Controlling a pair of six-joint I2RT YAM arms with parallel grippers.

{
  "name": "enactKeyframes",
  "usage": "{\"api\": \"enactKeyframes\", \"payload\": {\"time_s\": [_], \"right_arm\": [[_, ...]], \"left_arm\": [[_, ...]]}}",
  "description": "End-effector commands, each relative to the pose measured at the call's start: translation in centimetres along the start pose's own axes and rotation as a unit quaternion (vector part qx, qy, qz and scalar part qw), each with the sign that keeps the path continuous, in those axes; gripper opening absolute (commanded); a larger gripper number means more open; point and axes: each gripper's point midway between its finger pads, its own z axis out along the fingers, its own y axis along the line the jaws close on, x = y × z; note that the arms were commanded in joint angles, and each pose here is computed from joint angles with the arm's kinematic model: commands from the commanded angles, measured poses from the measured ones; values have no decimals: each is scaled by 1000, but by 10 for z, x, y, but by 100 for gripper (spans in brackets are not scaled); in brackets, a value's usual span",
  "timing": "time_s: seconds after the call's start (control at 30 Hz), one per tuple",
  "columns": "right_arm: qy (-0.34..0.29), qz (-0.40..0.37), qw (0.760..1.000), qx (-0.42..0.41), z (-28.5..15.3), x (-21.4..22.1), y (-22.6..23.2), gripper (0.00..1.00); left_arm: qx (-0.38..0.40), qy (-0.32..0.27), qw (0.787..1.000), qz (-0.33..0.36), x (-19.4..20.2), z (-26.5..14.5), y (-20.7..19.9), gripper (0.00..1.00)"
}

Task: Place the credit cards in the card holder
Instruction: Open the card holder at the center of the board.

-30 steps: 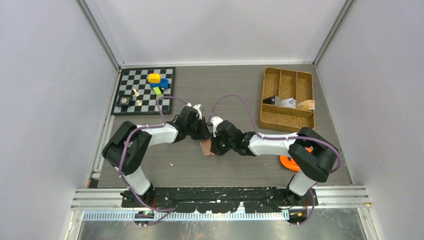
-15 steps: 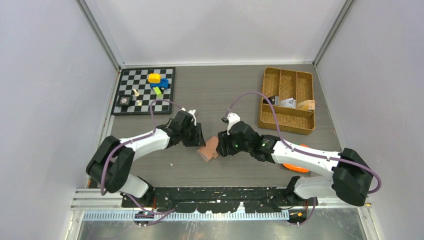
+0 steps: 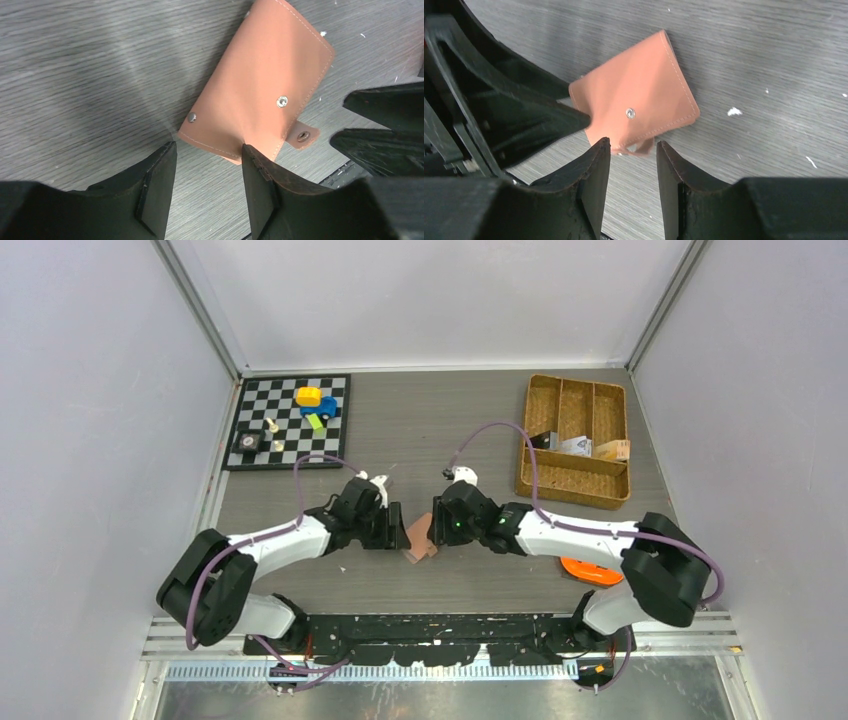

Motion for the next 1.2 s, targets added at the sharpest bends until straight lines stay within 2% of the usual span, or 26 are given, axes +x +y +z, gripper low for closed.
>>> {"api": "enactKeyframes", "payload": {"time_s": [0.0,0.3,0.47,0.57,0.77,1.0,1.17], "right_arm": [[-43,26,998,-37,6,-35,35,43],[-12,13,999,-29,30,-21,37,40],[23,14,999,-23,25,2,34,37],[34,15,999,-12,15,13,26,35],[53,27,998,2,7,32,11,30],[64,35,997,21,12,47,-4,28],[65,46,996,44,14,54,-17,24]], "left_arm": [[37,-7,999,20,2,3,-18,52],[46,-15,999,21,4,0,-26,49],[24,-33,999,31,-2,-10,-22,49],[16,-60,996,66,-8,-19,-28,51],[-5,-71,985,159,-12,-27,-40,60],[-22,-77,963,259,-10,-20,-58,73],[-25,-78,948,307,-5,-7,-68,79]]}}
